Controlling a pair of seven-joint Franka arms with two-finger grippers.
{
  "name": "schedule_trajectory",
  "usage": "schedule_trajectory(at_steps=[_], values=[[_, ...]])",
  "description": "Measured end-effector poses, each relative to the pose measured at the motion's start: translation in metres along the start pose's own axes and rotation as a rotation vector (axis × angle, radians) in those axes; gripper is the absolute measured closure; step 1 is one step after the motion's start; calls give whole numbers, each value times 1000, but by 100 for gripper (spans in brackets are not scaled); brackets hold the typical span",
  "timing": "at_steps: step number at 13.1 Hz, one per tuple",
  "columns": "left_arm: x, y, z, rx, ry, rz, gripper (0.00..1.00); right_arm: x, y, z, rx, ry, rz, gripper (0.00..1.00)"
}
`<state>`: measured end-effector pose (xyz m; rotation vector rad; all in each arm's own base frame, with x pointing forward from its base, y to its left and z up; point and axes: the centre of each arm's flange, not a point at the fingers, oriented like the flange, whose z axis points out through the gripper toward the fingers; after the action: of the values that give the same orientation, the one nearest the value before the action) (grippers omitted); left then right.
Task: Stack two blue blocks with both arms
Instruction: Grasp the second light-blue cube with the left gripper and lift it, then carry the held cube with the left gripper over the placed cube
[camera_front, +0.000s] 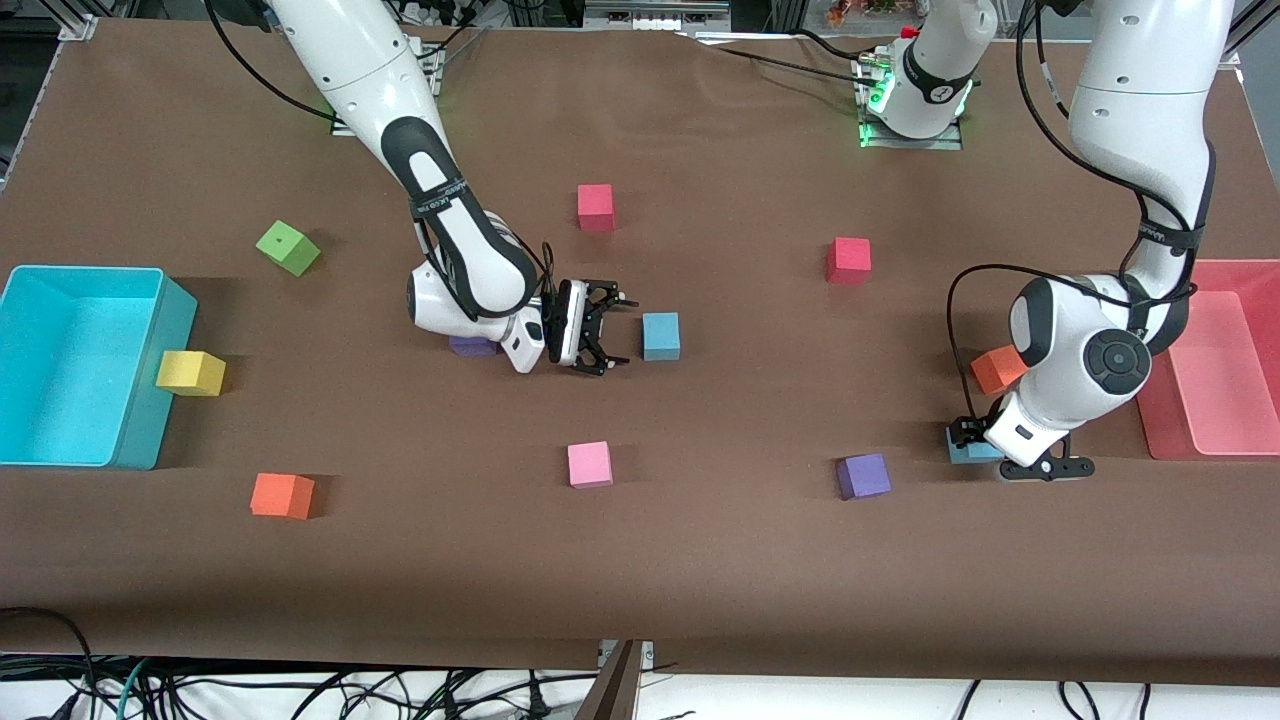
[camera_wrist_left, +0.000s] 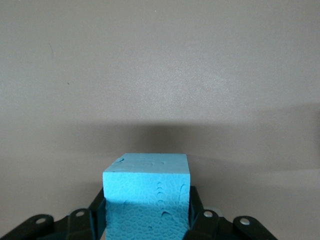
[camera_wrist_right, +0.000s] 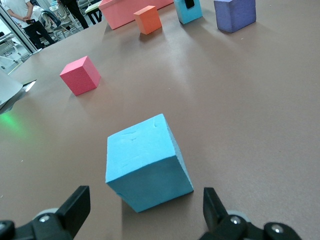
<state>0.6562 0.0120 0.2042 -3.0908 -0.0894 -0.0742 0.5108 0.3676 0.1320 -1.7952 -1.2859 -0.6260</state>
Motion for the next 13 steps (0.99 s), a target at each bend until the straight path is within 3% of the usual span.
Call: schedule_trajectory(at_steps=[2,6,10,13], values=[[1,0,-2,2,4,8,44,0,-1,1,15,7,-5,0],[-2,7,-48,-1,-2,109,49,-4,-2,1,31,12,-27,0],[-42,112,-187,-25,-46,149,49,-4,-3,2,41,18,-30,0],[-88,201,-226,-17,-83,106,49,-4,-3,2,42,19,-30,0]])
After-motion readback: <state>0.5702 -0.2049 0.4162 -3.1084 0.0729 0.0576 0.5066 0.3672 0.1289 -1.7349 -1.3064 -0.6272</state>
